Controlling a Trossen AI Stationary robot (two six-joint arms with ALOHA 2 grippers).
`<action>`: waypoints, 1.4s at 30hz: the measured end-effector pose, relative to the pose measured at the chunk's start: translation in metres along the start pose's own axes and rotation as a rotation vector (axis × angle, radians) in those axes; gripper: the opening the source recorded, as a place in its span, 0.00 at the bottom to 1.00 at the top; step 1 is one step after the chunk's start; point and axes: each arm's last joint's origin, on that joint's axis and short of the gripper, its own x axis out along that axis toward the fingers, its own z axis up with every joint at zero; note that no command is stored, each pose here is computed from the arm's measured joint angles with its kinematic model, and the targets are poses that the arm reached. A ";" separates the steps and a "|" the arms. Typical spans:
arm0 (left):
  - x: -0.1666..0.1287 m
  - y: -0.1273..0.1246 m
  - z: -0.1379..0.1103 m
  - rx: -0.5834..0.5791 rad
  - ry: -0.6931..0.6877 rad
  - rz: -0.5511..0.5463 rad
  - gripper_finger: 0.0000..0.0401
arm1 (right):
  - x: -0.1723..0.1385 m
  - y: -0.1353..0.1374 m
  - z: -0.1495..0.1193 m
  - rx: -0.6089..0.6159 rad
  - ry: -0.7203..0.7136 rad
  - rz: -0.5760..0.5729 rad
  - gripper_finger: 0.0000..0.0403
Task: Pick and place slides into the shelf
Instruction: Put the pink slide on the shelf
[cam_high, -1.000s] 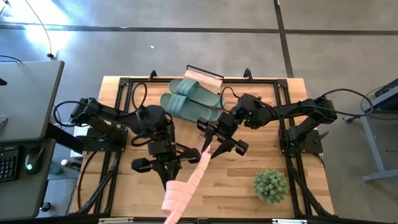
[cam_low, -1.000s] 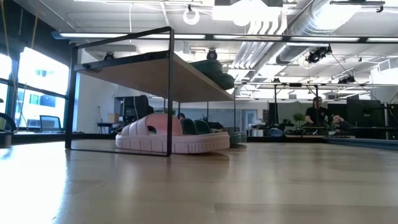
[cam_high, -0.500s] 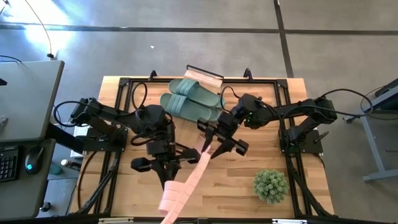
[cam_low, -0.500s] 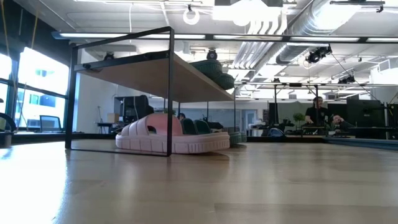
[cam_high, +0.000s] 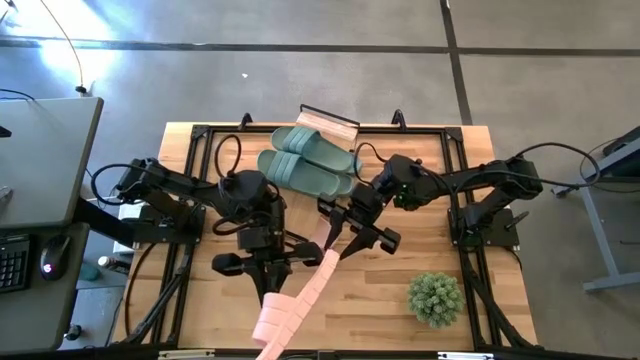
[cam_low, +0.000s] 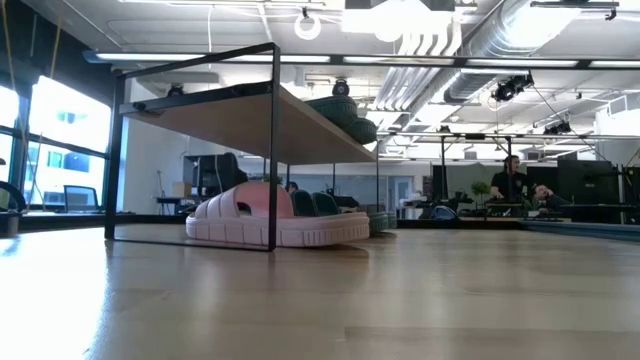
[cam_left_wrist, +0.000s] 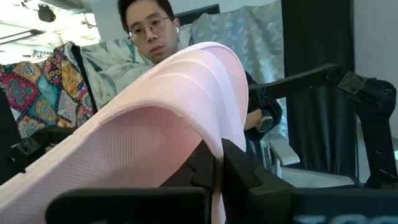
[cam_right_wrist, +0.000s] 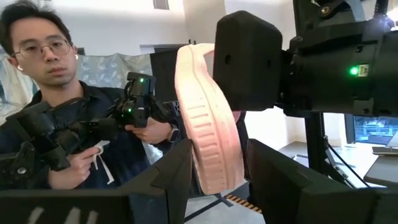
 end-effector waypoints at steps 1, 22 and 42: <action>0.000 0.000 0.000 0.002 -0.001 0.000 0.00 | 0.000 0.000 0.000 0.001 0.000 0.000 0.36; -0.004 0.005 -0.011 -0.113 0.051 0.095 0.00 | -0.022 0.000 0.006 0.124 0.138 0.007 0.36; -0.015 0.008 -0.010 -0.114 0.055 0.101 0.00 | -0.015 0.030 0.011 0.015 0.183 -0.099 0.25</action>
